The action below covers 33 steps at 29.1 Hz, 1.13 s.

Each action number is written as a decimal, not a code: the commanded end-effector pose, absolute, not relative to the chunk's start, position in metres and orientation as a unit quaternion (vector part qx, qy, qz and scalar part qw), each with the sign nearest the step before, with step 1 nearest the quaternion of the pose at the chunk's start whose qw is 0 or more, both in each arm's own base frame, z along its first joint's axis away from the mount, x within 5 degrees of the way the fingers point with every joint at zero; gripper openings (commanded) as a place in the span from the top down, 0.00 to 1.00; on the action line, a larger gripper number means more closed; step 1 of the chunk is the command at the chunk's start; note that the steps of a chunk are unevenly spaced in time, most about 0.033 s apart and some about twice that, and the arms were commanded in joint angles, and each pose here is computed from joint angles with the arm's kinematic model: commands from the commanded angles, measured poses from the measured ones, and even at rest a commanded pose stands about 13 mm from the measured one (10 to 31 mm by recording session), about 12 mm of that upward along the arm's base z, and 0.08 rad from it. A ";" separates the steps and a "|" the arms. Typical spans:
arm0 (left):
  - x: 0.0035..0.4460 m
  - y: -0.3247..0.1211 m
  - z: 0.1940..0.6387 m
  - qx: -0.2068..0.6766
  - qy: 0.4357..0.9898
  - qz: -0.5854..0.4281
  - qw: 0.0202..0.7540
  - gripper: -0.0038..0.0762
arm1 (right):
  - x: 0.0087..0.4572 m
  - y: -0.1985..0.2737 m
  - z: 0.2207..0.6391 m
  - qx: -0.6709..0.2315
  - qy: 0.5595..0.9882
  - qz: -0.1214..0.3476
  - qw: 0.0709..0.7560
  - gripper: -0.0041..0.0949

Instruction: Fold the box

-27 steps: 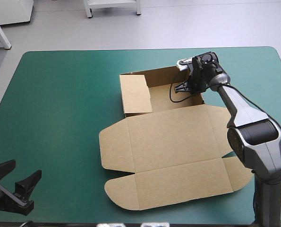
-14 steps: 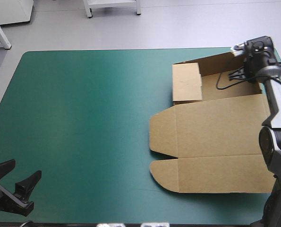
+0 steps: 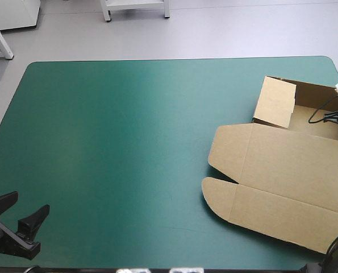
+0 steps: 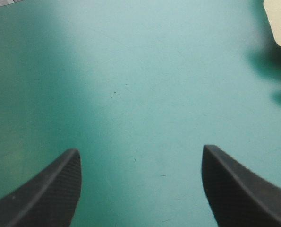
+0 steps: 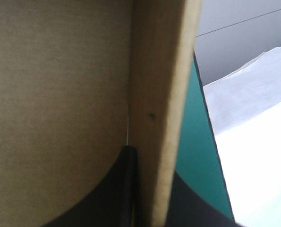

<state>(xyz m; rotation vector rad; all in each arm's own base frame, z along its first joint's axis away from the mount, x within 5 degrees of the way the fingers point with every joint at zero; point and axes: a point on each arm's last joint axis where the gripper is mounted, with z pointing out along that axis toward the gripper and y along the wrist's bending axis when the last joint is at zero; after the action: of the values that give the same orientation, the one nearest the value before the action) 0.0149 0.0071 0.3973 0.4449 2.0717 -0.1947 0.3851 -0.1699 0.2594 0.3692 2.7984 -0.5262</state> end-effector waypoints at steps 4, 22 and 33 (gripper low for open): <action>0.016 0.008 0.401 0.185 0.854 -0.073 0.481 0.32 | 0.365 -0.198 0.276 0.126 0.959 -0.215 0.134 0.69; 0.016 0.007 0.401 0.190 0.852 -0.075 0.481 0.32 | 0.313 -0.138 0.423 0.140 0.914 -0.081 0.372 0.24; 0.021 0.016 0.405 0.178 0.843 -0.019 0.507 0.34 | 0.230 -0.034 0.418 0.006 0.891 0.026 0.453 0.60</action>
<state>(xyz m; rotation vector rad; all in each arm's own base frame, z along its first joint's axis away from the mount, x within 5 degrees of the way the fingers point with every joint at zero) 0.0181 0.0141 0.3985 0.4357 2.0528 -0.0828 0.2619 -0.0614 0.4036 0.1169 2.3616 0.0477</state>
